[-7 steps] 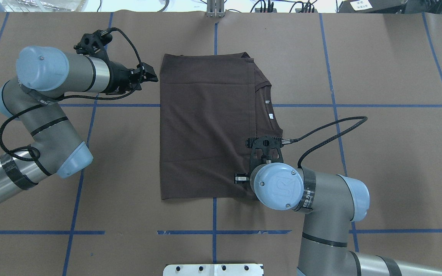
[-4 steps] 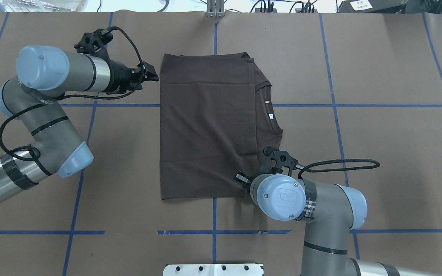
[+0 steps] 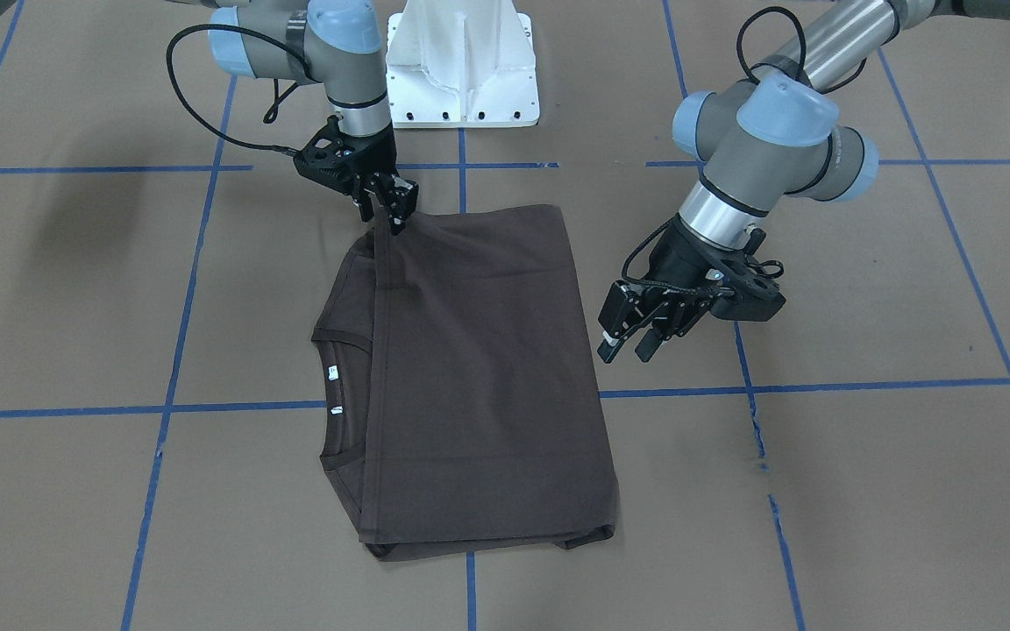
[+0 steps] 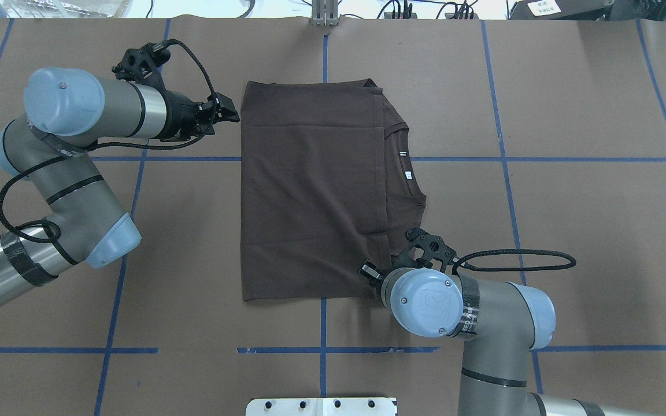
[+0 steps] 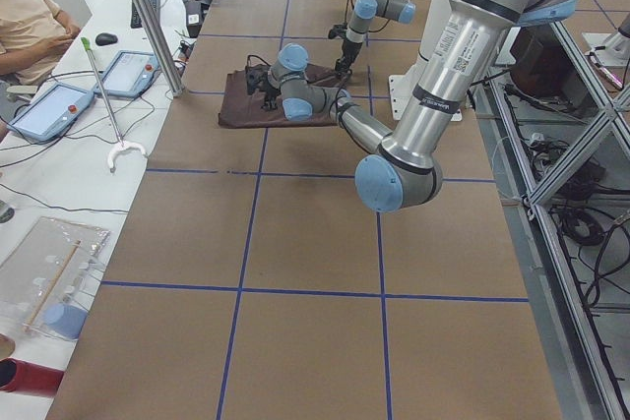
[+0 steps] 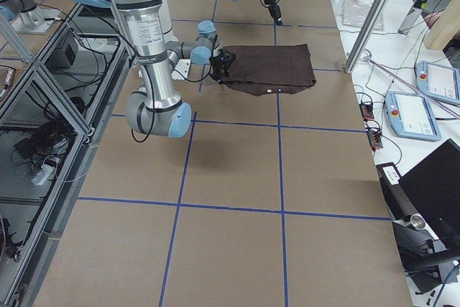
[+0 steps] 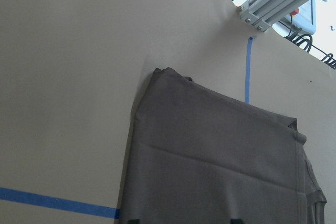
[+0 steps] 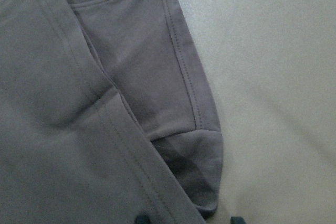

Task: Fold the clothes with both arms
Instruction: 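Grasp the shirt's near corner with the right gripper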

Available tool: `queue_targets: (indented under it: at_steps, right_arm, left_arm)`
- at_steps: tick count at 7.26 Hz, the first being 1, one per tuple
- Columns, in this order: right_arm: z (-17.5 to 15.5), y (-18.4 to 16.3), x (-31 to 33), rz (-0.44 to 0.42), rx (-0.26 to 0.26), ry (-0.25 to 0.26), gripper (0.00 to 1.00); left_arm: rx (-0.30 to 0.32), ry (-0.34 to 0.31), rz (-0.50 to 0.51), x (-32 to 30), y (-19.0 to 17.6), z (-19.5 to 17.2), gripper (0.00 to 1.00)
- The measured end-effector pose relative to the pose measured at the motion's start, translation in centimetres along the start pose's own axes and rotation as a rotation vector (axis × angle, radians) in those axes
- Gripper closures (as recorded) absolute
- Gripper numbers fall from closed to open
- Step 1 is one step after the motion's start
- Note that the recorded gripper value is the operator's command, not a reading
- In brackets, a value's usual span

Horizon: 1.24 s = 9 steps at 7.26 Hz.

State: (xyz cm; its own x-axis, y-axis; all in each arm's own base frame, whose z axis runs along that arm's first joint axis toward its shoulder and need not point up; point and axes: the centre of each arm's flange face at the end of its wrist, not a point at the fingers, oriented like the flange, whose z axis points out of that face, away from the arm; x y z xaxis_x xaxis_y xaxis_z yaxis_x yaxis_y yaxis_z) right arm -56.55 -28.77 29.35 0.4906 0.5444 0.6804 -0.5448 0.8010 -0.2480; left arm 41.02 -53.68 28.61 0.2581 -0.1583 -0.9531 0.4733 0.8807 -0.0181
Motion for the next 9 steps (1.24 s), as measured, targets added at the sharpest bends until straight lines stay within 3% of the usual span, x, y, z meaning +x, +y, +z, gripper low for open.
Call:
queue_targets:
  at_steps: [2, 5, 6, 7, 9]
  right_arm:
    - [0.06, 0.00, 0.03, 0.002, 0.001, 0.002, 0.63]
    - [0.14, -0.03, 0.03, 0.004, 0.002, 0.002, 0.64]
    - [0.13, -0.09, 0.00, 0.006, 0.003, 0.002, 0.74]
    - [0.17, -0.16, 0.01, 0.009, 0.005, 0.002, 1.00]
    - [0.14, -0.29, -0.06, 0.009, 0.007, 0.001, 1.00]
  left_arm:
    - [0.000, -0.004, -0.001, -0.21, -0.02, 0.14, 0.34]
    - [0.000, -0.008, -0.001, -0.44, -0.04, 0.24, 0.34]
    - [0.000, -0.009, -0.001, -0.50, -0.04, 0.26, 0.34]
    - [0.000, -0.010, -0.001, -0.54, -0.04, 0.26, 0.34]
    - [0.001, -0.010, -0.001, -0.62, -0.03, 0.19, 0.34]
